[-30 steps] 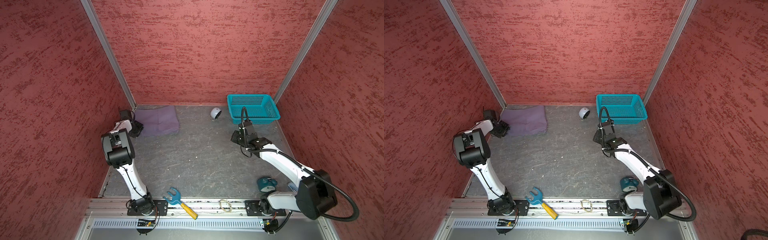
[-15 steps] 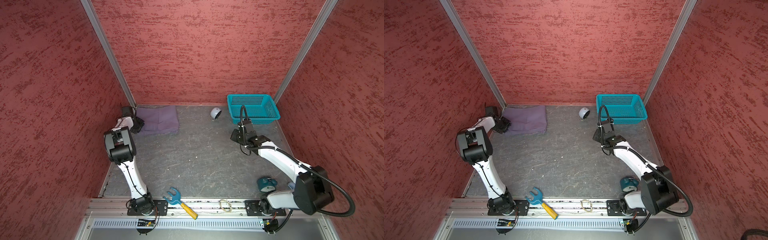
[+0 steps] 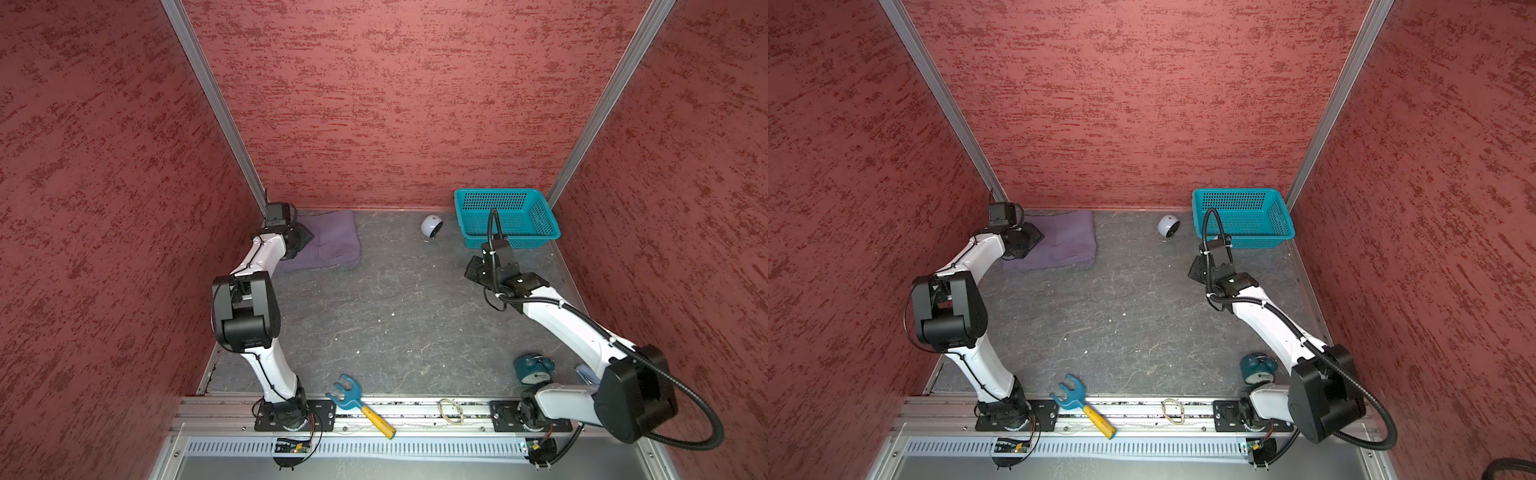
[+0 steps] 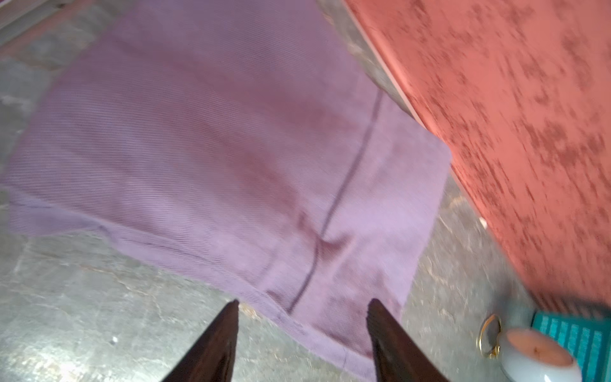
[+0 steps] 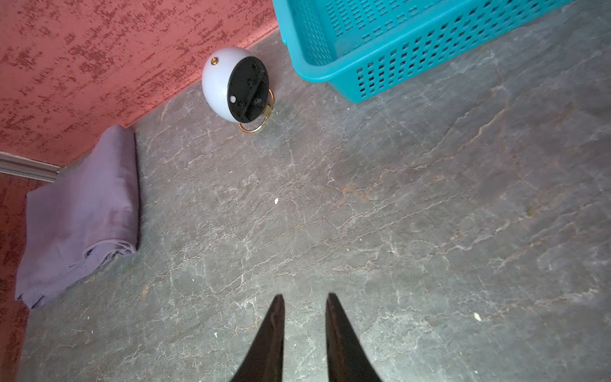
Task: Fold and stack the trousers
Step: Move the trousers to the top-left of the table.
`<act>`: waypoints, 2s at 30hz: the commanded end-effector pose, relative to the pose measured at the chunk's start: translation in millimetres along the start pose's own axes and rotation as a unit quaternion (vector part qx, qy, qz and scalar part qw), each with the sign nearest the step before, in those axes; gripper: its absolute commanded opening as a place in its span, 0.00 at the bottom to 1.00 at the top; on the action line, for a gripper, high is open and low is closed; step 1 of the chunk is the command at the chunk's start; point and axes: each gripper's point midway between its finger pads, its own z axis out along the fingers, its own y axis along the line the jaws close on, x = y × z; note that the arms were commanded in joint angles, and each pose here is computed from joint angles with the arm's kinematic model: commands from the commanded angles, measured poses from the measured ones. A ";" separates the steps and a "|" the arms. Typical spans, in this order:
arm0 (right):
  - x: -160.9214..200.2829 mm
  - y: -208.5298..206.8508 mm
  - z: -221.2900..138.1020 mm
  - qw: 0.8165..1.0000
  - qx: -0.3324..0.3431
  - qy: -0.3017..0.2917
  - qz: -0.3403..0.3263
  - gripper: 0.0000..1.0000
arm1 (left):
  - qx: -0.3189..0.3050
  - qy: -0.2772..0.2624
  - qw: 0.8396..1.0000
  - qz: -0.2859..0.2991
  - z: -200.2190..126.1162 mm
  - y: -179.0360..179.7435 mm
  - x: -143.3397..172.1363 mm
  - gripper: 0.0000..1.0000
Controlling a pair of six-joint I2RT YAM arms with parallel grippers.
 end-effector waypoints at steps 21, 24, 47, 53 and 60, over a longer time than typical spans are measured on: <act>-2.7 -7.3 10.1 1.000 0.023 -0.003 0.014 0.24 | -0.103 0.102 0.987 -0.062 112.6 30.2 39.3 0.68; -2.9 -9.6 12.2 0.999 0.029 -0.003 0.013 0.24 | -0.103 0.105 0.986 -0.076 120.2 36.7 34.4 0.68; -23.4 -6.4 -15.0 0.999 0.022 -0.033 -0.017 0.34 | -0.048 -0.004 0.999 0.022 -1.4 -26.0 -6.7 0.70; -67.7 0.2 -69.3 0.990 0.028 -0.114 -0.073 0.40 | 0.028 -0.063 0.996 0.050 -85.3 -59.1 -2.9 0.72; -120.2 -6.0 -149.0 0.964 0.053 -0.246 -0.082 0.89 | 0.121 -0.144 0.980 0.071 -179.9 -73.2 2.1 0.79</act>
